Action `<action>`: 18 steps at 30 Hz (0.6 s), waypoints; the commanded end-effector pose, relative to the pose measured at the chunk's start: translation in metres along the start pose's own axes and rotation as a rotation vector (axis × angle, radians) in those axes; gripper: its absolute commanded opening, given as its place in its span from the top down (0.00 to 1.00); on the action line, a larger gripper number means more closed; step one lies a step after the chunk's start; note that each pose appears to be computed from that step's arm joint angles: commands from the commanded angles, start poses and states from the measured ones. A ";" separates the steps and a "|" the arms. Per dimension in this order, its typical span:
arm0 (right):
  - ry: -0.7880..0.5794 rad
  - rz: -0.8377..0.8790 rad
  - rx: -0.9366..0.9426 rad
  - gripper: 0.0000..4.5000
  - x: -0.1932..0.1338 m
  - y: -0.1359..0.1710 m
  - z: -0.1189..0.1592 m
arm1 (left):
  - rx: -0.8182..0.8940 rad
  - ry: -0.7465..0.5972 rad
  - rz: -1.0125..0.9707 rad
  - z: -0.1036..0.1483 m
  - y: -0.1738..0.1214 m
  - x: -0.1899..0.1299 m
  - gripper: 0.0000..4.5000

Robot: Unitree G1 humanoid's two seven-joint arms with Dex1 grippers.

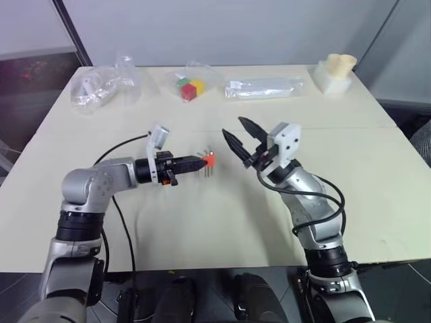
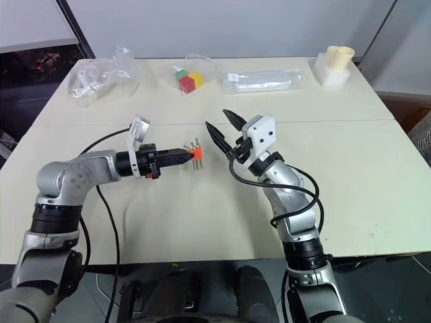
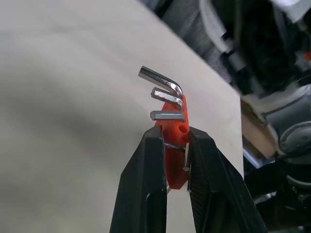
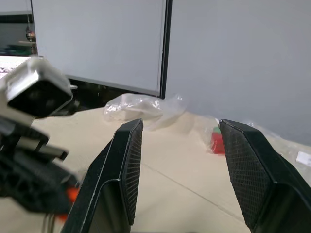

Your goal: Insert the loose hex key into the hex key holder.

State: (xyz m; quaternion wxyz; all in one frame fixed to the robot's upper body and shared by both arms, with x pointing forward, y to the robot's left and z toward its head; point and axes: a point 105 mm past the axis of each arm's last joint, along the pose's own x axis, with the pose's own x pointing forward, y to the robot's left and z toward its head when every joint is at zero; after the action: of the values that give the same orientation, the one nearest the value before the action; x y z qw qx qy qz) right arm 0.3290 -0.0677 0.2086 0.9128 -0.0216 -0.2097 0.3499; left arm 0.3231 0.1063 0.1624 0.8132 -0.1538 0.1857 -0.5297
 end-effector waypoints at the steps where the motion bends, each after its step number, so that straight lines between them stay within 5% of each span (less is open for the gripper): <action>1: -0.046 0.011 -0.012 0.43 0.001 0.007 0.011 | -0.052 0.000 0.070 -0.001 0.006 -0.006 0.98; 10: -0.038 0.000 -0.007 0.43 0.000 0.010 0.006 | -0.418 0.124 0.414 -0.068 0.062 -0.025 0.98; 18: -0.038 -0.006 -0.015 0.43 0.001 0.010 0.006 | -0.508 0.141 0.582 -0.089 0.089 -0.053 0.98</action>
State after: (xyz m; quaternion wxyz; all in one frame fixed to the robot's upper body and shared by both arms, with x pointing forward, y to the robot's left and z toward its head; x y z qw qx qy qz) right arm 0.3270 -0.0618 0.1984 0.9175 -0.0176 -0.1970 0.3450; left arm 0.3371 0.1424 0.0893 0.8266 -0.2878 0.3450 -0.3390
